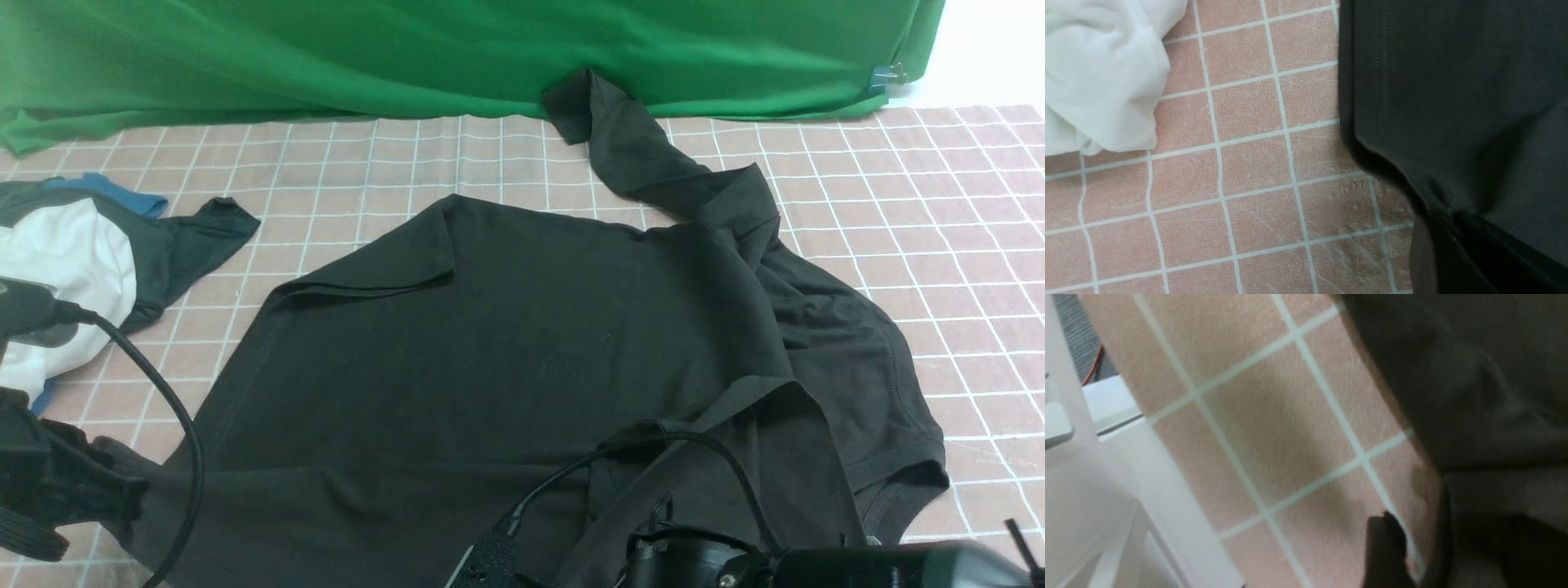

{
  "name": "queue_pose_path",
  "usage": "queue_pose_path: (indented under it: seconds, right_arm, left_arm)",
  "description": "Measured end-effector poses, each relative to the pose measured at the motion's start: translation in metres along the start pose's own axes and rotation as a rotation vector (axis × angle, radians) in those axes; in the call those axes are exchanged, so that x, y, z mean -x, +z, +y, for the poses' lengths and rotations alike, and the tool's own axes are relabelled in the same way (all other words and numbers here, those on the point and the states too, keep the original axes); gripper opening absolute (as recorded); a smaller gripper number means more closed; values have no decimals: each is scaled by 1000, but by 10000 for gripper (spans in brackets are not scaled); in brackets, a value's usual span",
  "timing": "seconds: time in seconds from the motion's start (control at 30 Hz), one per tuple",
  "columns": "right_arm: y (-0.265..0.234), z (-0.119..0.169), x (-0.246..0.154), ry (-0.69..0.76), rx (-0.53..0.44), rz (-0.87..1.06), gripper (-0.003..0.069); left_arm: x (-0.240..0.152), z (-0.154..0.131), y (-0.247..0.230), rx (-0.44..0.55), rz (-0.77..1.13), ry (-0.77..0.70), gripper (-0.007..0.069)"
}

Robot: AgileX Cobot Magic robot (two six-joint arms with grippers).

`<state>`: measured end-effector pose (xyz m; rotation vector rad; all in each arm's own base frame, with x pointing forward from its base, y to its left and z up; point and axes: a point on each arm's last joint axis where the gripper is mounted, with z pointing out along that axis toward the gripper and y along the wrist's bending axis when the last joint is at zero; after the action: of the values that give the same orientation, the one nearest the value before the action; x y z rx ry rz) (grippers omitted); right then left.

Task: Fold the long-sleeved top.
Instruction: Use your right arm to clamp the cuff closest to him

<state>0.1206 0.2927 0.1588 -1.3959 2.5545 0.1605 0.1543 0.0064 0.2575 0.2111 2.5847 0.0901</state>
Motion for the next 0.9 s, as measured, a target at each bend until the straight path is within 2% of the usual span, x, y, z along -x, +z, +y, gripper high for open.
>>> queue_pose_path:
  seconds: [0.27, 0.33, 0.43, 0.47, 0.5, 0.57, 0.73, 0.9]
  right_arm:
    - [11, -6, 3, 20, -9, 26, 344]
    - [11, -7, 3, 23, -10, 27, 320]
    - [10, -8, 2, 23, -17, 39, 212]
    - [10, -9, 2, 18, -19, 43, 148]
    - [9, -9, 2, 15, -20, 42, 137]
    - [7, -10, 2, 11, -23, 38, 62]
    - [-16, -12, -5, 28, -21, 48, 52]
    - [-83, -17, -11, 89, 12, -117, 52]
  left_arm:
    - [0, 0, 0, 0, 0, 0, 35]
    - [0, 0, 0, 0, 0, 0, 35]
    - [0, 0, 0, 0, 0, 0, 35]
    - [0, 0, 0, 0, 0, 0, 35]
    - [0, 0, 0, 0, 0, 0, 35]
    - [0, 0, 0, 0, 0, 0, 35]
    - [0, 0, 0, 0, 0, 0, 35]
    - [0, 0, 0, 0, 0, 3, 35]
